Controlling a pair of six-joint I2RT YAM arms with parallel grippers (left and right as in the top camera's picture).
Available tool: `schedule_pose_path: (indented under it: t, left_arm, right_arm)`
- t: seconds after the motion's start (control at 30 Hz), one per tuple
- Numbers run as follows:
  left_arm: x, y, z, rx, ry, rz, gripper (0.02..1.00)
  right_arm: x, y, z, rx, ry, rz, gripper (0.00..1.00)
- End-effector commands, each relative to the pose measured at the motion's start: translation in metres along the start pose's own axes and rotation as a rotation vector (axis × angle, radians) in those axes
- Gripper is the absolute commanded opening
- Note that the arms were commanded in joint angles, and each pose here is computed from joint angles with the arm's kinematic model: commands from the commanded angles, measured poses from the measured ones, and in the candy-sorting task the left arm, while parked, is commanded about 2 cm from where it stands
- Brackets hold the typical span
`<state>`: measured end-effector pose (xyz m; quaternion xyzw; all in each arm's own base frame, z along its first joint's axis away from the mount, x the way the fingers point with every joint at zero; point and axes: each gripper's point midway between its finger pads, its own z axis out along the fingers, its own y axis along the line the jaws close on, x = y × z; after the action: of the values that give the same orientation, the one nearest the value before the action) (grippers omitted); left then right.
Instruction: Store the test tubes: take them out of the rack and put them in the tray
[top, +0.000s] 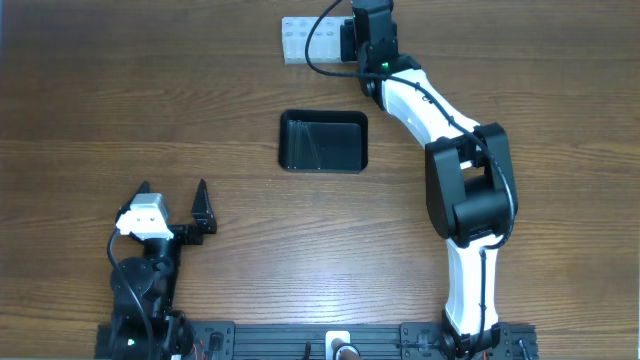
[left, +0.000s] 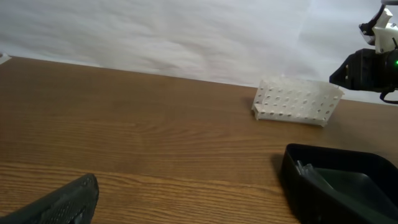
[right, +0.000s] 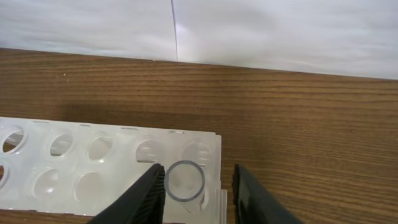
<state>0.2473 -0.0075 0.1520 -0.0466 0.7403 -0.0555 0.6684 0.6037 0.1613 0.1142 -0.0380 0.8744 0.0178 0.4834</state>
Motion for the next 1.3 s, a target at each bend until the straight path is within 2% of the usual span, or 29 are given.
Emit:
schedule_pose_path:
  t: [0.03,0.47,1.0,1.17,1.3]
  left_arm:
    - [0.001,0.001,0.000,0.000,0.000,0.018,1.000]
    - [0.001,0.001,0.000,0.000,0.000,0.018,1.000]
    - [0.001,0.001,0.000,0.000,0.000,0.018,1.000]
    - [0.001,0.001,0.000,0.000,0.000,0.018,1.000]
    - [0.001,0.001,0.000,0.000,0.000,0.018,0.998]
  right_arm:
    - [0.000,-0.006,0.003,0.018,-0.001,0.002,0.299]
    - [0.000,-0.006,0.003,0.018,-0.002,0.003,0.165]
    - [-0.005,-0.005,0.002,0.015,-0.019,0.014,0.095]
    - [-0.029,-0.001,-0.014,0.004,-0.073,0.021,0.086]
    - [-0.075,0.000,-0.049,-0.012,-0.166,0.038,0.088]
